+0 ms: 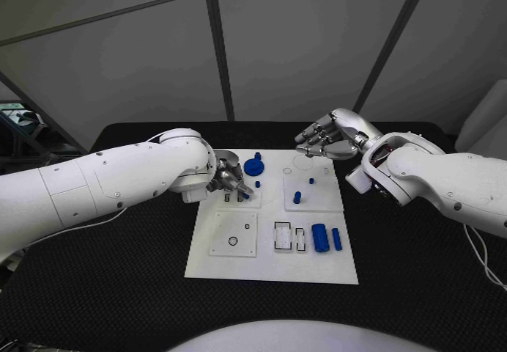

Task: Assemble the parts on the task board

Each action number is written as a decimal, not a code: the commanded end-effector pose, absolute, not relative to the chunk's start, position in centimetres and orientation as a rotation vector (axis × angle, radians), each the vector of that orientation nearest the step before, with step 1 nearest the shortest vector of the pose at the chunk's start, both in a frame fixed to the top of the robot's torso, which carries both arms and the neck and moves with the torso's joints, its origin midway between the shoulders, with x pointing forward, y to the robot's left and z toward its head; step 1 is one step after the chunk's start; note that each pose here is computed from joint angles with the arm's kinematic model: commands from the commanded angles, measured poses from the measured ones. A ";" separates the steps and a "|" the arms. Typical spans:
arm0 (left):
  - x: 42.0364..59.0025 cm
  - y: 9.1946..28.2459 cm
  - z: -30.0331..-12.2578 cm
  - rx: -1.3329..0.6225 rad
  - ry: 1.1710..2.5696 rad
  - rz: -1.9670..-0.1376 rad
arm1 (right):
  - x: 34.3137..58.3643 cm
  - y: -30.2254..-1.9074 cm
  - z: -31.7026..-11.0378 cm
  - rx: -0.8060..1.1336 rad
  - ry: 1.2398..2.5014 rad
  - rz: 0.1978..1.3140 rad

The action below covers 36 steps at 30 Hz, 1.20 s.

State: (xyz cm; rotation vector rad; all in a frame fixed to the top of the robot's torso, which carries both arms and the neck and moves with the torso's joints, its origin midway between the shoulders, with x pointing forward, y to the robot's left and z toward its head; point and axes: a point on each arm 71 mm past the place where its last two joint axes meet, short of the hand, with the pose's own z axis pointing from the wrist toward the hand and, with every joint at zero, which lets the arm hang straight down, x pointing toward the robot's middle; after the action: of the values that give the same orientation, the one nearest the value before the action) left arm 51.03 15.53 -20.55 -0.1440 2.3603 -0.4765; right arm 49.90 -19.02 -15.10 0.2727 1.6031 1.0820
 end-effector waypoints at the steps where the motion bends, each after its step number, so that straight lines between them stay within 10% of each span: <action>1: 50.9 15.7 -20.9 -0.162 2.378 -0.476 | 49.9 -18.9 -15.0 0.263 1.611 1.088; 36: 50.3 17.8 -20.3 -0.342 2.293 -0.553 | 50.1 -19.0 -15.2 0.265 1.617 1.082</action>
State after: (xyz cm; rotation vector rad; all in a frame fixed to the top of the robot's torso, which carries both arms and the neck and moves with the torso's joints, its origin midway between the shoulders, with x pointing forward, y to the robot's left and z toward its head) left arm 50.15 17.78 -20.58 -0.3447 2.3375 -0.5552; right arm 50.15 -19.08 -15.28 0.2720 1.6166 1.0778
